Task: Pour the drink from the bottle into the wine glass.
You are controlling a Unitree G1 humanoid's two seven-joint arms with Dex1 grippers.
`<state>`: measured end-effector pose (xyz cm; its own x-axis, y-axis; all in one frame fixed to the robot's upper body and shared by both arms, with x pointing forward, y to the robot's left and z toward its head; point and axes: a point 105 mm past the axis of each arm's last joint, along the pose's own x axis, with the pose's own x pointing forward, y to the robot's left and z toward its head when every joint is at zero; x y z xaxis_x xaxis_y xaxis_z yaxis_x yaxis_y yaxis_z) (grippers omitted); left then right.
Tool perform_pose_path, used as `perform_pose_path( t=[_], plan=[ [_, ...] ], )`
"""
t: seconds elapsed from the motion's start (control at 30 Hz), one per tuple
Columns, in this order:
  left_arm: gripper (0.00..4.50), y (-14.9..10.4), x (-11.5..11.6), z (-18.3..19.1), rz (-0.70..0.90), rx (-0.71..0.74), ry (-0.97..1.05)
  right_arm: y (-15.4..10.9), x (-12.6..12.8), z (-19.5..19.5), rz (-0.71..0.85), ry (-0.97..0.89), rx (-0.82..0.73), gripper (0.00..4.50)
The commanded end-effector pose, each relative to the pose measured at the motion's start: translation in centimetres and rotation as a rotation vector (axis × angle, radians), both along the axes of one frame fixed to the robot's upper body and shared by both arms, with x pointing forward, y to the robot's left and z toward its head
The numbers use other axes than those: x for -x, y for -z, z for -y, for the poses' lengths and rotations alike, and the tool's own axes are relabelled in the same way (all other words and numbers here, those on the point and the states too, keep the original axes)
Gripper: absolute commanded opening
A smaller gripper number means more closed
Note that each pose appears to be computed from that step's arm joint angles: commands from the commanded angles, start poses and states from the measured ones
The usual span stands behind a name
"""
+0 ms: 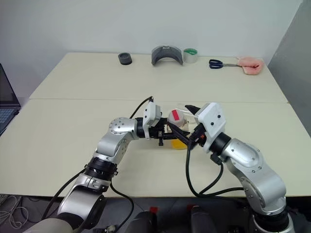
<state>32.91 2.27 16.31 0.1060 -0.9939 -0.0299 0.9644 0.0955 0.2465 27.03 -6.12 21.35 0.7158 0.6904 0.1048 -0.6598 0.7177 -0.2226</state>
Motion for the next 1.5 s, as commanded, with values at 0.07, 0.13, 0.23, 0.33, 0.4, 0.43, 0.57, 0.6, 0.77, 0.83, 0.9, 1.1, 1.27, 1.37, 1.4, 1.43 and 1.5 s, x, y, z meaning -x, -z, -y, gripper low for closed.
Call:
perform_pose_path(
  t=[0.07, 0.13, 0.23, 0.33, 0.4, 0.43, 0.57, 0.6, 0.77, 0.83, 0.9, 1.1, 1.27, 1.37, 1.4, 1.43, 1.5],
  plan=[
    [1.71, -1.5, 0.0, 0.4, 0.056, 0.031, 0.023, -1.4, 0.0, -0.5, 0.075, 0.034, -0.007, 3.84],
    [1.71, -1.5, 0.0, 0.4, 0.057, 0.032, 0.023, -1.5, -0.4, -0.6, 0.084, 0.054, -0.012, 3.84],
    [1.71, -1.5, 0.0, 0.4, 0.058, 0.033, 0.023, -1.6, -0.7, -0.6, 0.091, 0.074, -0.021, 3.84],
    [1.71, -1.5, 0.0, 0.4, 0.058, 0.032, 0.022, -1.3, -0.8, -0.8, 0.079, 0.077, -0.026, 3.84],
    [1.71, -1.5, 0.1, 0.4, 0.058, 0.032, 0.021, -1.1, -0.7, -0.9, 0.07, 0.074, -0.025, 3.84],
    [1.71, -1.5, 0.1, 0.4, 0.058, 0.032, 0.021, -1.0, -0.7, -0.9, 0.067, 0.073, -0.025, 3.56],
    [1.71, -1.5, 0.1, 0.4, 0.055, 0.032, 0.021, -1.0, -0.6, -1.1, 0.065, 0.065, -0.035, 2.61],
    [1.71, -1.5, 0.1, 0.4, 0.055, 0.032, 0.022, -1.0, -0.5, -1.1, 0.064, 0.061, -0.037, 2.29],
    [1.71, -1.5, 0.1, 0.4, 0.051, 0.032, 0.023, -0.8, -0.5, -1.1, 0.06, 0.033, -0.028, 1.88],
    [1.71, -1.5, 0.1, 0.4, 0.05, 0.032, 0.024, -0.6, -0.4, -1.3, 0.053, -0.003, -0.02, 1.88],
    [1.71, -1.6, 0.2, 0.5, 0.047, 0.029, 0.034, -0.3, -0.1, -1.6, 0.043, -0.088, 0.008, 1.88],
    [1.7, -1.8, 0.6, 0.5, 0.05, 0.014, 0.07, 0.7, -0.1, -0.8, -0.014, -0.376, 0.162, 1.88],
    [1.7, -1.9, 0.4, 0.4, 0.056, 0.017, 0.053, 0.4, -0.8, -0.4, -0.03, -0.392, 0.161, 1.88],
    [1.69, -1.8, 0.5, 0.3, 0.056, 0.017, 0.047, 0.4, -0.8, -0.3, -0.029, -0.376, 0.147, 2.91],
    [1.69, -1.8, 0.5, 0.2, 0.055, 0.018, 0.046, 0.4, -0.8, -0.4, -0.029, -0.374, 0.145, 3.23],
    [1.69, -1.8, 0.5, 0.2, 0.054, 0.018, 0.045, 0.4, -0.8, -0.4, -0.03, -0.373, 0.143, 3.6],
    [1.69, -1.7, 0.5, 0.2, 0.053, 0.016, 0.045, 0.5, -0.6, -0.4, -0.038, -0.378, 0.148, 3.96]
  ],
)
